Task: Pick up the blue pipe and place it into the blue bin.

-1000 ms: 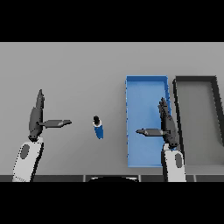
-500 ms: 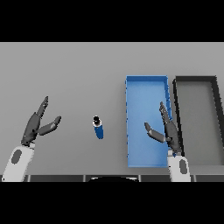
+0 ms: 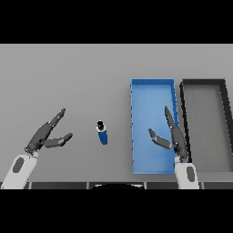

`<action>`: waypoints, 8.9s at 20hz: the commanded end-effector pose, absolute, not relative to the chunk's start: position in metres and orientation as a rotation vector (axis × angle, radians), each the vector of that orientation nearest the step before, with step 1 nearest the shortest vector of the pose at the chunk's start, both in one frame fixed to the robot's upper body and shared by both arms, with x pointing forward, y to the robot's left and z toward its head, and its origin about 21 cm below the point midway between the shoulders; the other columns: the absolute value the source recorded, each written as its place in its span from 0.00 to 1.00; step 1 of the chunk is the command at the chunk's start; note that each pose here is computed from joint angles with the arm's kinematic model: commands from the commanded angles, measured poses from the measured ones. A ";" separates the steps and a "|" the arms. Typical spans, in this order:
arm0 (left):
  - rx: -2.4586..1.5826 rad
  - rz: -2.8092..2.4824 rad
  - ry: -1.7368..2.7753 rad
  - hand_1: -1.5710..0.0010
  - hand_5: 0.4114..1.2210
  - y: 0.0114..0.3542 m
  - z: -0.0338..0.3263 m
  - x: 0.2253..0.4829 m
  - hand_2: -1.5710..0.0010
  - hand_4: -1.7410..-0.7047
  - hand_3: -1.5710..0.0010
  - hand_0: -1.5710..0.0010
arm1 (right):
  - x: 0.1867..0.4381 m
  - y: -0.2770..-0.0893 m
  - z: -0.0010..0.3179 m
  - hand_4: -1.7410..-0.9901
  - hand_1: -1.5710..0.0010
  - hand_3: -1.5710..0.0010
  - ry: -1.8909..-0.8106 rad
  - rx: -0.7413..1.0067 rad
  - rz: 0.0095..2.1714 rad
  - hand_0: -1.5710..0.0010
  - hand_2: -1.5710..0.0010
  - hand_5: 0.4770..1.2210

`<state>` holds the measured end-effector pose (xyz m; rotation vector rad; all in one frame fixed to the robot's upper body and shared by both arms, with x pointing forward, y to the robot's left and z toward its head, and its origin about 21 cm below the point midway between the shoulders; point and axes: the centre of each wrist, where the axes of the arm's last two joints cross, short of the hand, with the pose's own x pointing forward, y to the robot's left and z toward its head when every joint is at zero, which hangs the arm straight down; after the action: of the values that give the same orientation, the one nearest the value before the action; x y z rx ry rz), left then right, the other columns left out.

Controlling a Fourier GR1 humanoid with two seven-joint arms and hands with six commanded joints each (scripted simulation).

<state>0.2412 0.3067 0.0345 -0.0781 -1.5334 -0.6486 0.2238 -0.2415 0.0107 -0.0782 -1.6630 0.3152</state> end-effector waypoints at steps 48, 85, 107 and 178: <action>-0.620 -0.713 -1.717 0.01 0.99 0.115 0.035 0.258 0.01 0.02 0.08 0.02 | 0.219 -0.247 0.011 0.70 1.00 1.00 -1.682 -0.092 0.329 1.00 1.00 0.21; -0.610 -0.805 -1.651 0.00 1.00 0.103 0.051 0.264 0.00 0.01 0.09 0.00 | 0.252 -0.186 0.176 0.59 1.00 1.00 -1.716 0.615 1.022 1.00 1.00 0.07; -0.649 -0.815 -1.685 0.23 0.98 0.106 0.053 0.264 0.24 0.05 0.67 0.22 | 0.295 -0.096 0.183 0.33 0.22 0.30 -1.535 0.836 1.204 0.23 0.22 0.31; -0.437 -0.958 -1.526 1.00 0.08 0.135 0.048 0.260 1.00 0.88 1.00 1.00 | 0.372 -0.262 0.123 0.18 0.00 0.34 -1.134 0.184 0.247 0.00 0.00 1.00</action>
<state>0.2603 0.1349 0.0478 -0.4381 -1.5267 -0.9575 0.3719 -0.2627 0.1224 0.1853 -1.1334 0.2462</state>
